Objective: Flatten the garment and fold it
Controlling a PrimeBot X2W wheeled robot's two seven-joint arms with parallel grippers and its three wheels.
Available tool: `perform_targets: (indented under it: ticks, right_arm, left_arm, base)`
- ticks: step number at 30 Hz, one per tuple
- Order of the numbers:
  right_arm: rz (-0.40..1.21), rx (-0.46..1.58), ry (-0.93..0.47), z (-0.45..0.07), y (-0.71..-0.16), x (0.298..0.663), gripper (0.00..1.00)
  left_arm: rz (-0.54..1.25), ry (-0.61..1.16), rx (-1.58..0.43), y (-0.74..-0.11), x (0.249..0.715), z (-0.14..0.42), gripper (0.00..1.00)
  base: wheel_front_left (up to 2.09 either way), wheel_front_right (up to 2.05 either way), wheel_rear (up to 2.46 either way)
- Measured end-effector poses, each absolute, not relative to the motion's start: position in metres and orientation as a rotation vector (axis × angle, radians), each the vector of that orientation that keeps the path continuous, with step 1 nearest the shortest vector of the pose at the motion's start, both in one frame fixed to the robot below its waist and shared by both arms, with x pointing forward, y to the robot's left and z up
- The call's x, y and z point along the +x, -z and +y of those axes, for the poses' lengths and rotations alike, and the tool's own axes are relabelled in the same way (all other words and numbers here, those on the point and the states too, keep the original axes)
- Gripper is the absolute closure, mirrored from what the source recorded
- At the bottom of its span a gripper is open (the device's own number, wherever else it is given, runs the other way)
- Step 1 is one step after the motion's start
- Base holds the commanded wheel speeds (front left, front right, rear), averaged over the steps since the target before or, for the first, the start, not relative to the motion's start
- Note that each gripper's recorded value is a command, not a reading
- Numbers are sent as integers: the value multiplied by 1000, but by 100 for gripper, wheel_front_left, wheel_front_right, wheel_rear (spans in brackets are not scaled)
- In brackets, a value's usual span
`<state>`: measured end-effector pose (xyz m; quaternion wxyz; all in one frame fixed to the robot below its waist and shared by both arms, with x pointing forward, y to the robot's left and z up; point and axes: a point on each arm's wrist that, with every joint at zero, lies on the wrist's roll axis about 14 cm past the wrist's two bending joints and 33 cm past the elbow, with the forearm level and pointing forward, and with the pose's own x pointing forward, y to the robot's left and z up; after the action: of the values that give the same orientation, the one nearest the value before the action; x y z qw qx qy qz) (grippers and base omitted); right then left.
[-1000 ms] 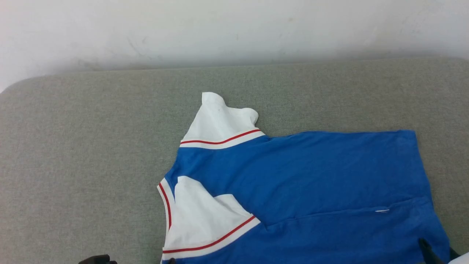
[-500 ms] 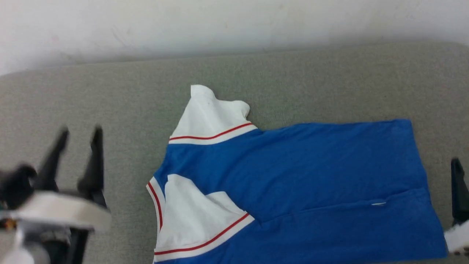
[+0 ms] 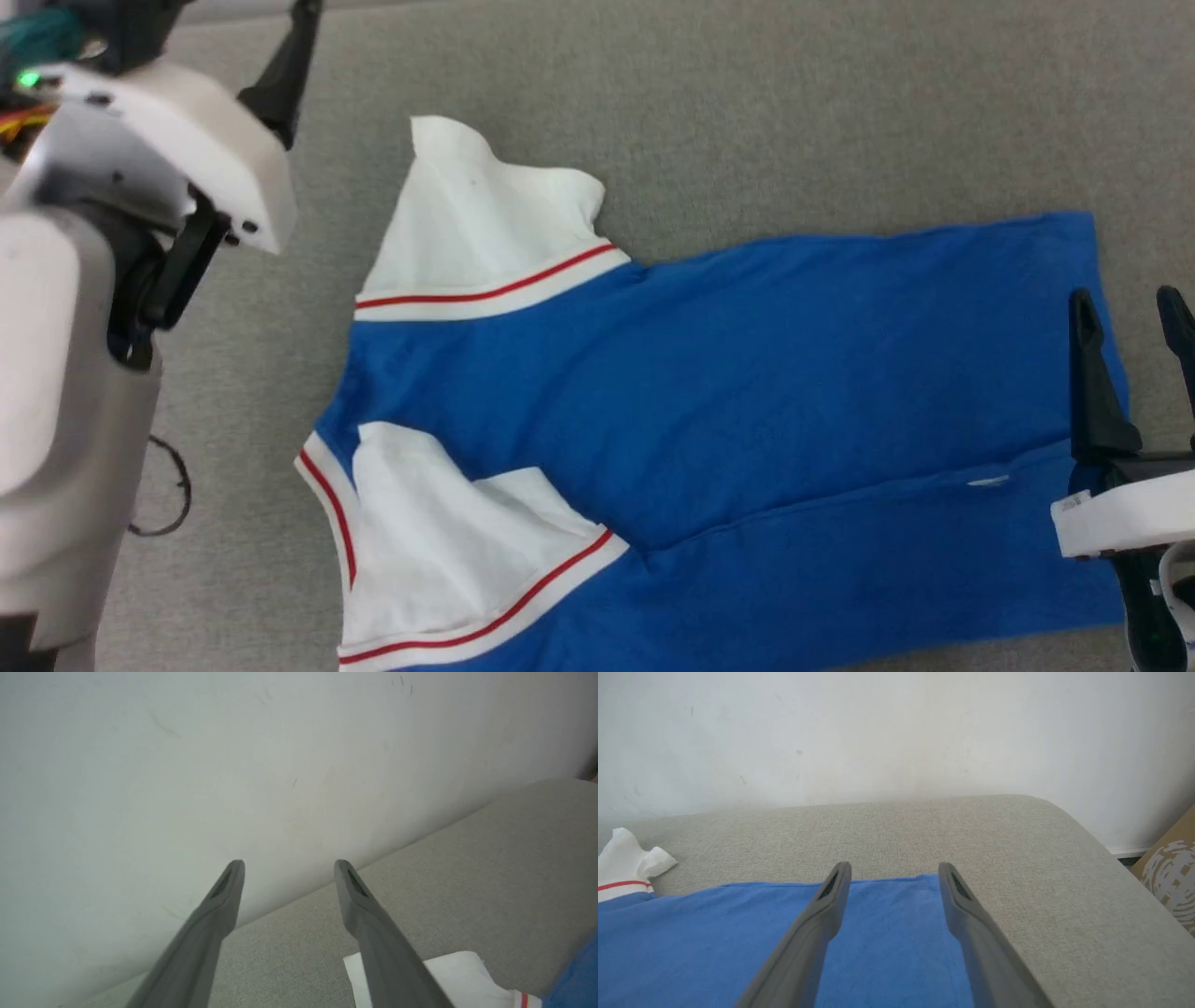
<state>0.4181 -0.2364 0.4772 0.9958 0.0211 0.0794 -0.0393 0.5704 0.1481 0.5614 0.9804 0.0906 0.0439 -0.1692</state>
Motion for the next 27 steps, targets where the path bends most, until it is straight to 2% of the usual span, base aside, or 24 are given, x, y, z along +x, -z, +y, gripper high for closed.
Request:
perform_targets:
  ticks: [6,15,20,21,22,27]
  right_arm:
    - [238,36,92,-240,-445,426,0]
    - [327,13,142,-256,-417,418,0]
    - [348,7,152,-260,-411,417,0]
    - [352,7,151,-260,-410,418,0]
    - [356,7,150,-259,-409,418,0]
    - [356,9,141,-257,-408,423,0]
  left_arm:
    - [415,445,190,-471,596,127,0]
    - [699,537,151,-394,589,109,0]
    - [836,549,127,-373,581,109,0]
    - [857,551,120,-373,580,110,34]
    - [871,548,108,-374,579,110,100]
    - [886,584,78,-376,570,105,100]
  base:
    - [0,0,0]
    - [0,0,0]
    - [0,0,0]
    - [0,0,0]
    - [0,0,0]
    - [0,0,0]
